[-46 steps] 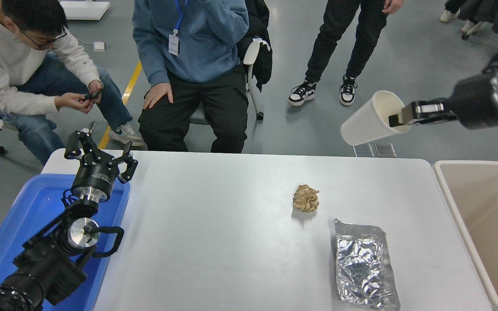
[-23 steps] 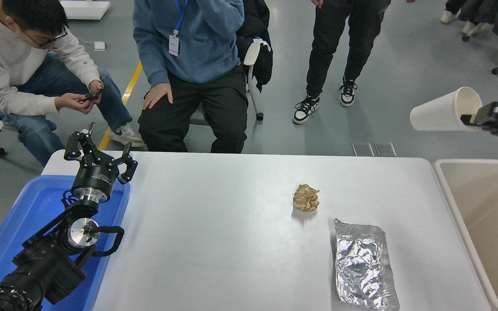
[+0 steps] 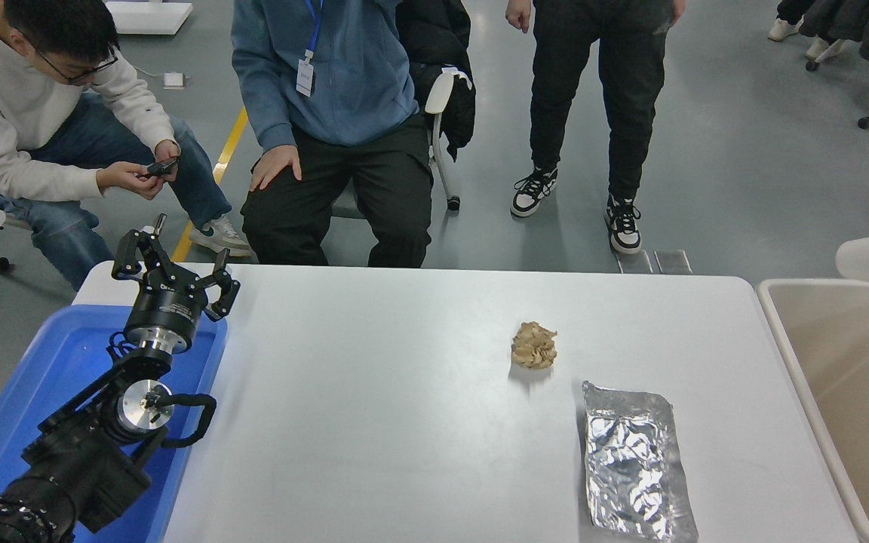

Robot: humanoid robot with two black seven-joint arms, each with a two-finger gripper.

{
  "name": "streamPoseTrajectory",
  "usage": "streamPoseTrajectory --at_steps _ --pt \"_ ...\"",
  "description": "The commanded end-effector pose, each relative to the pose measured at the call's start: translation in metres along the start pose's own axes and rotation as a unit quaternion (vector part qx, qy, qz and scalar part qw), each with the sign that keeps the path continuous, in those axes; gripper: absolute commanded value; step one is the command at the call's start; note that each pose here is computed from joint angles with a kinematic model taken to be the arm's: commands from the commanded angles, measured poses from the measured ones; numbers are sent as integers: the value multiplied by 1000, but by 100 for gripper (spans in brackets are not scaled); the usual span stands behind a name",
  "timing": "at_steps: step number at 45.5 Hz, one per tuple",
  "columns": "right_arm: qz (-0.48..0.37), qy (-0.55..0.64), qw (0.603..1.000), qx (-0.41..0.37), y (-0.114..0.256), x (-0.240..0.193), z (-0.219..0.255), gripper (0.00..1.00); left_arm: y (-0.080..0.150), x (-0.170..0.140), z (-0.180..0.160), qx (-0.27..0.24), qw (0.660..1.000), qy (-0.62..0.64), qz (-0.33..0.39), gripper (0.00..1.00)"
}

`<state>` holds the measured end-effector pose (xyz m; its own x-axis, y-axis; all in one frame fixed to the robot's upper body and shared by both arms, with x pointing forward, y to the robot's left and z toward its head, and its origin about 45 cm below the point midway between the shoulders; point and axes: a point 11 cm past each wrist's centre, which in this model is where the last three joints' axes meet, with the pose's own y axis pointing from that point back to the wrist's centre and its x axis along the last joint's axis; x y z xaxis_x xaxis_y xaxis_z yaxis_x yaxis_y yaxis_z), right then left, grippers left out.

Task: Dispose of the paper cup in the dustbin

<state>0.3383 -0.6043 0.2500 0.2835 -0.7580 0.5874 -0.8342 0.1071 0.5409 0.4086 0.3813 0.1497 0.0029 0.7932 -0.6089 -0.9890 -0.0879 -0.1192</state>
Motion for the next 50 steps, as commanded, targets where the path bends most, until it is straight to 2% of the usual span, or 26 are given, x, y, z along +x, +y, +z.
streamPoseTrajectory --at_steps 1,16,28,39,50 --pt "54 -57 995 -57 -12 -21 60 0 0 0 0 0 1000 0 0 100" --pt "92 -89 986 -103 -26 -62 96 0 0 0 0 0 1000 0 0 100" --pt "179 -165 959 -148 -25 -84 122 0 0 0 0 0 1000 0 0 100" --pt "223 -235 934 -150 -30 -110 130 0 0 0 0 0 1000 0 0 100" --pt "244 -257 922 -154 -36 -127 127 0 0 0 0 0 1000 0 0 100"
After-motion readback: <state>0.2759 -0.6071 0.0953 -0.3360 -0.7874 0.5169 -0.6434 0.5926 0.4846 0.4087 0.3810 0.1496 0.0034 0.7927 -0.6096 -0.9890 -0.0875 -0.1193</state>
